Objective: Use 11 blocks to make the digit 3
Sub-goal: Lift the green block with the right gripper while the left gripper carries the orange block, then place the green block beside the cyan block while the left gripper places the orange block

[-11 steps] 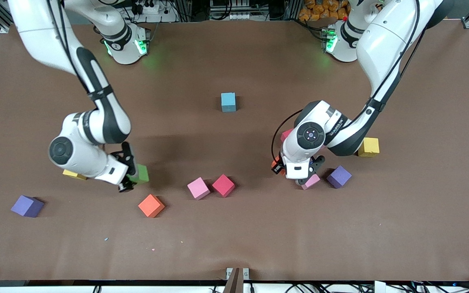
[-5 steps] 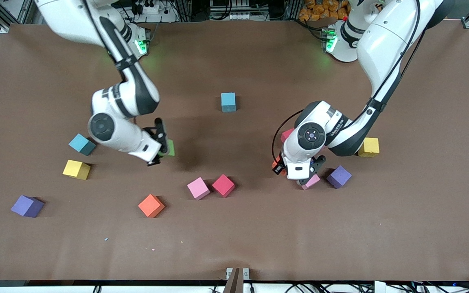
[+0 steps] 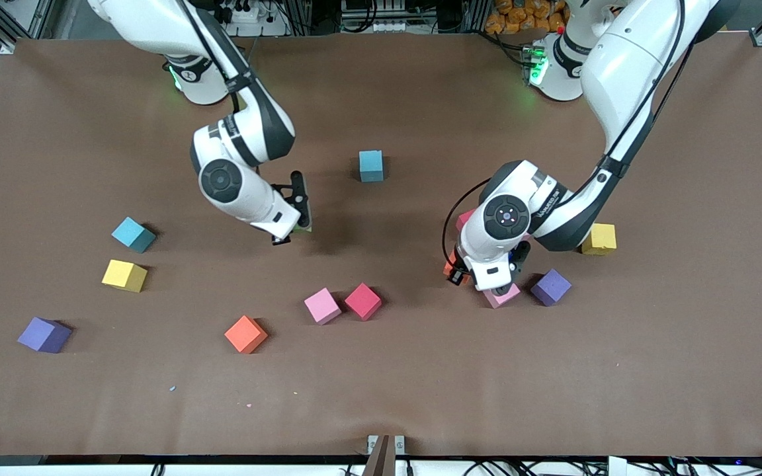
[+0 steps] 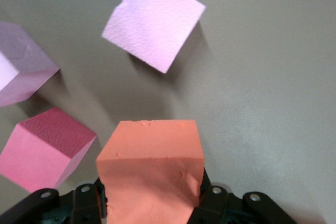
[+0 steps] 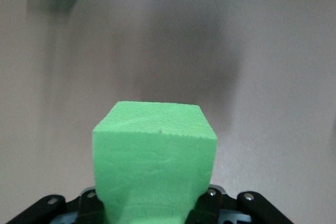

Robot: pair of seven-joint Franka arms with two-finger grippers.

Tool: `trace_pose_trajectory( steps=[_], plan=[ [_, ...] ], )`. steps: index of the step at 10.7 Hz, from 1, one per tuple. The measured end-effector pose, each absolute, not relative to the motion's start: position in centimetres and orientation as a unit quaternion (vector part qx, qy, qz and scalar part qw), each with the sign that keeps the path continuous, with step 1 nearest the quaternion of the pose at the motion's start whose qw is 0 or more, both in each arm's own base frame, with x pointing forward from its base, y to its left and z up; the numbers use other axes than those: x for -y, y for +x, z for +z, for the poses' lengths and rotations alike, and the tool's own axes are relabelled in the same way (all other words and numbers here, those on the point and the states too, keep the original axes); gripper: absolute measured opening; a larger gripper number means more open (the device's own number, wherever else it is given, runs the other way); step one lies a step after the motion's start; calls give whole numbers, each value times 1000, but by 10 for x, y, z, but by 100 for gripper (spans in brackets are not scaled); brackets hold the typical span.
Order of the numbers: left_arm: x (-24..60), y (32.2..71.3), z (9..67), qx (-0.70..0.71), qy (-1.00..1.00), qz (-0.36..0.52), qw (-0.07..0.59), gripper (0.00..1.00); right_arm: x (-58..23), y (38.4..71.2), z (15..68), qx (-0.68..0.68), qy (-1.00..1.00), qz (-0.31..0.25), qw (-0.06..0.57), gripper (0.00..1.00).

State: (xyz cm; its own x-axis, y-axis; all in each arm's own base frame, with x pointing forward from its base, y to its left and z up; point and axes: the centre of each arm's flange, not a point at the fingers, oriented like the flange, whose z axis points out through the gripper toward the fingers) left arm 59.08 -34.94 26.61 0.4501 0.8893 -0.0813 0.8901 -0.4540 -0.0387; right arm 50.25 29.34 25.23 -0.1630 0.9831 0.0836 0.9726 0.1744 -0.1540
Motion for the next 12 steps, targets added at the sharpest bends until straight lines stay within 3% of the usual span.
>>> trace_pose_trajectory(
  steps=[5,12],
  plan=[
    [310,595,308,-615,780,-109,40,60,-372,421,233,752,-656,29,62,52],
    [364,514,289,-658,743,-122,25,60,-385,386,222,756,-650,37,59,52]
  ],
)
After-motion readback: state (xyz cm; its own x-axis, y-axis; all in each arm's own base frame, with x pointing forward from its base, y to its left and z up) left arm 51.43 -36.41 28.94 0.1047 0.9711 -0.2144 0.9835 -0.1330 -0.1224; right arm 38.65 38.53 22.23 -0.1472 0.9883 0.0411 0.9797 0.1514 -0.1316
